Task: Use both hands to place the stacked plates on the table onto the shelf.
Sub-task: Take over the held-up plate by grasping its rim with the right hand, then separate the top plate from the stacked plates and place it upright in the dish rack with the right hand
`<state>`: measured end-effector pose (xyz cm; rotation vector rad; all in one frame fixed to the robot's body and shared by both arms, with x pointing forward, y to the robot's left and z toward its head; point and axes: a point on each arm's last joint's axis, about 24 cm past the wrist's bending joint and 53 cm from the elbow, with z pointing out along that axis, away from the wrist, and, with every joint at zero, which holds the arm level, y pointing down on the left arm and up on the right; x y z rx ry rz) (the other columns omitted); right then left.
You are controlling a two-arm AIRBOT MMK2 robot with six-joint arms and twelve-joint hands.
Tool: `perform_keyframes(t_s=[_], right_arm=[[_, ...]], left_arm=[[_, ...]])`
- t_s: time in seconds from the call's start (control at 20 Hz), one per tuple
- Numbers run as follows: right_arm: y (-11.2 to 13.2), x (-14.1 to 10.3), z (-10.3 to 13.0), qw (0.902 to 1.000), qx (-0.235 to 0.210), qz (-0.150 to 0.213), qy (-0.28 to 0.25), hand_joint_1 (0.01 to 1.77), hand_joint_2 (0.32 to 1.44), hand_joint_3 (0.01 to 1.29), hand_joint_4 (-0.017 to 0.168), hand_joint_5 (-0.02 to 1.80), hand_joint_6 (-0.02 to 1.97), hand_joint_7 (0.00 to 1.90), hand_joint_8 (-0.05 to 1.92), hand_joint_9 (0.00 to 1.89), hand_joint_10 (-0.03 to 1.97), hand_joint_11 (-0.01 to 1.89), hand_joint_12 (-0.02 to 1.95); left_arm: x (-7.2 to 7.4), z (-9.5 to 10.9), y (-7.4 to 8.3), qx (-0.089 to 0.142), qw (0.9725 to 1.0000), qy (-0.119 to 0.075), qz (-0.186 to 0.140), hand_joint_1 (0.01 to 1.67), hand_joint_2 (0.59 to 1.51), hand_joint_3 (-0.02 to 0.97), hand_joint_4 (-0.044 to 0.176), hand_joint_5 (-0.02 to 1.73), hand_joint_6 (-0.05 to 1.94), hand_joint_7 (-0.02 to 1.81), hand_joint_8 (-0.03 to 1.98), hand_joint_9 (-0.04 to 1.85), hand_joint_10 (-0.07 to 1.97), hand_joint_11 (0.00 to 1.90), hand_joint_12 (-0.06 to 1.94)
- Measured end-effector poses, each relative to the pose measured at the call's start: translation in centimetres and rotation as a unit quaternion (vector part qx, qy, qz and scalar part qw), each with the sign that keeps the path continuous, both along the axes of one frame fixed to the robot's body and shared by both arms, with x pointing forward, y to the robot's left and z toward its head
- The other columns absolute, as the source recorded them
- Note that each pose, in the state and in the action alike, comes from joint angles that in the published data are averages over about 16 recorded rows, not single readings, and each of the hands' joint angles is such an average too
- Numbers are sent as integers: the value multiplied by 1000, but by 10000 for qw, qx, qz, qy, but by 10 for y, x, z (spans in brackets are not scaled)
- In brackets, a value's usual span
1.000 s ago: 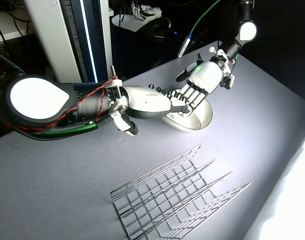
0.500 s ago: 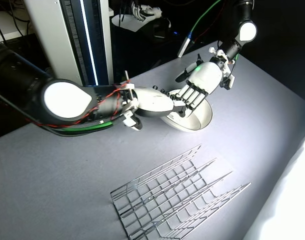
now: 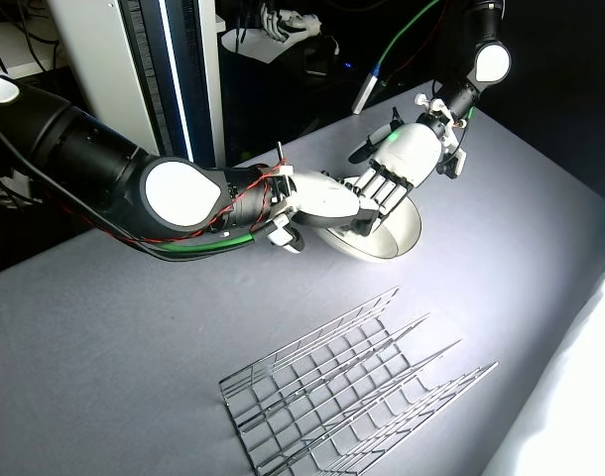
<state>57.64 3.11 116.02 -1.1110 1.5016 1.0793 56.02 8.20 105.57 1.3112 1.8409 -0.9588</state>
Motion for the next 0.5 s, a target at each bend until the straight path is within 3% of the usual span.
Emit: perform_keyframes(t_s=[0.5], right_arm=[[4,1,6,9999,127,5,60,1283,970,15,-5,843,486,925,537,959,760,762,978]], left_arm=[[8,13,2,-89,9999,-15,109,17,1147,20,-6,-6,-22,-8,-14,14,20,15,-2]])
